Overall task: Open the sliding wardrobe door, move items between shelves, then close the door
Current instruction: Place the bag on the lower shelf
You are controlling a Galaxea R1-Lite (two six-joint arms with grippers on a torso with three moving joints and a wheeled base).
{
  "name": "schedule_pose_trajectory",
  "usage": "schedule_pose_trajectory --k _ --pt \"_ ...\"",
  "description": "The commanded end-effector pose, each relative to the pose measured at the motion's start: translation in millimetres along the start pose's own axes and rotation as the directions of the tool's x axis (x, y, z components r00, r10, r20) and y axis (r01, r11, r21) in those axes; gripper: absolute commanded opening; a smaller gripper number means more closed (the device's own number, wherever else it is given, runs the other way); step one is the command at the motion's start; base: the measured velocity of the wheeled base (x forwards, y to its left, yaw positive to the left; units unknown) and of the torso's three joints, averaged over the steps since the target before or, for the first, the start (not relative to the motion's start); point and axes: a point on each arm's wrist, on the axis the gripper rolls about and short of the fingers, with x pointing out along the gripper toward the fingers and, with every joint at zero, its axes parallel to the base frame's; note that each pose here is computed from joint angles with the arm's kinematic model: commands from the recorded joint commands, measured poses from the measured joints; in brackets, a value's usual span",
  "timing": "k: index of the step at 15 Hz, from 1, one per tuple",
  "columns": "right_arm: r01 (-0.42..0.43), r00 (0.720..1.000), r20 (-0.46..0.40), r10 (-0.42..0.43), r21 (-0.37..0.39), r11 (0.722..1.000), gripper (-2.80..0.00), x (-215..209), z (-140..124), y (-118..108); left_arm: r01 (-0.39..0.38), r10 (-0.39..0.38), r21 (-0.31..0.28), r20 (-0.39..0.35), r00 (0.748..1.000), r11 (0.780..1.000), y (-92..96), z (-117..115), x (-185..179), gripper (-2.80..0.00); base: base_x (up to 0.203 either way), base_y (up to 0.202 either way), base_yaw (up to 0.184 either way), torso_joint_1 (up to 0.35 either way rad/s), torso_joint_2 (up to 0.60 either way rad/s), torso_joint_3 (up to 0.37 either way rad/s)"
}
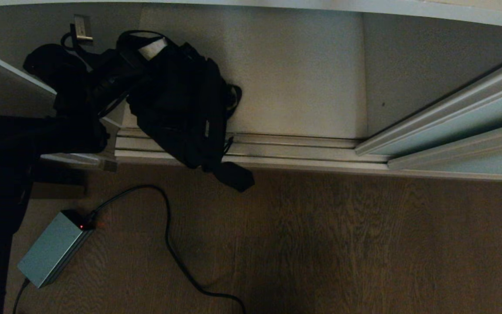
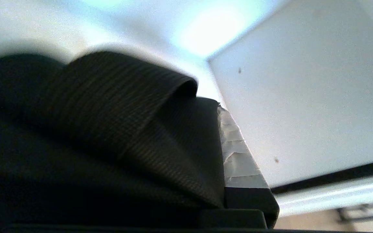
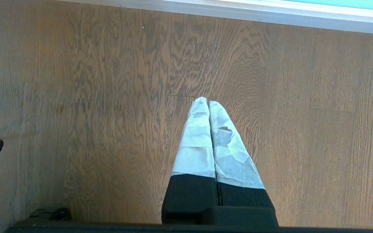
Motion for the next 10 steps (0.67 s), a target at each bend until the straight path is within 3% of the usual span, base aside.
schedule_pose_trajectory --k 1,4,8,10 --pt "0.000 1.000 0.000 0.000 0.000 1.000 -2.80 0 0 0 0.027 -0.027 0.031 0.023 0.999 0.999 1.3 -4 -2 -2.80 0.000 0.000 0.000 0.000 0.00 0.000" --pt "0.000 1.000 0.001 0.000 0.000 1.000 -2.80 0 0 0 0.018 -0.018 0.025 0.018 1.000 1.000 -0.1 0 -1 -2.80 0.000 0.000 0.000 0.000 0.00 0.000" --pt "0.000 1.000 0.001 0.000 0.000 1.000 -2.80 0 0 0 -0.015 0.015 0.010 0.003 1.000 1.000 14.0 -12 -9 -2.80 0.000 0.000 0.000 0.000 0.00 0.000" --pt "0.000 1.000 0.001 0.000 0.000 1.000 -2.80 0 0 0 -0.076 0.072 -0.057 -0.066 0.995 0.996 29.1 -27 -15 -2.80 0.000 0.000 0.000 0.000 0.00 0.000"
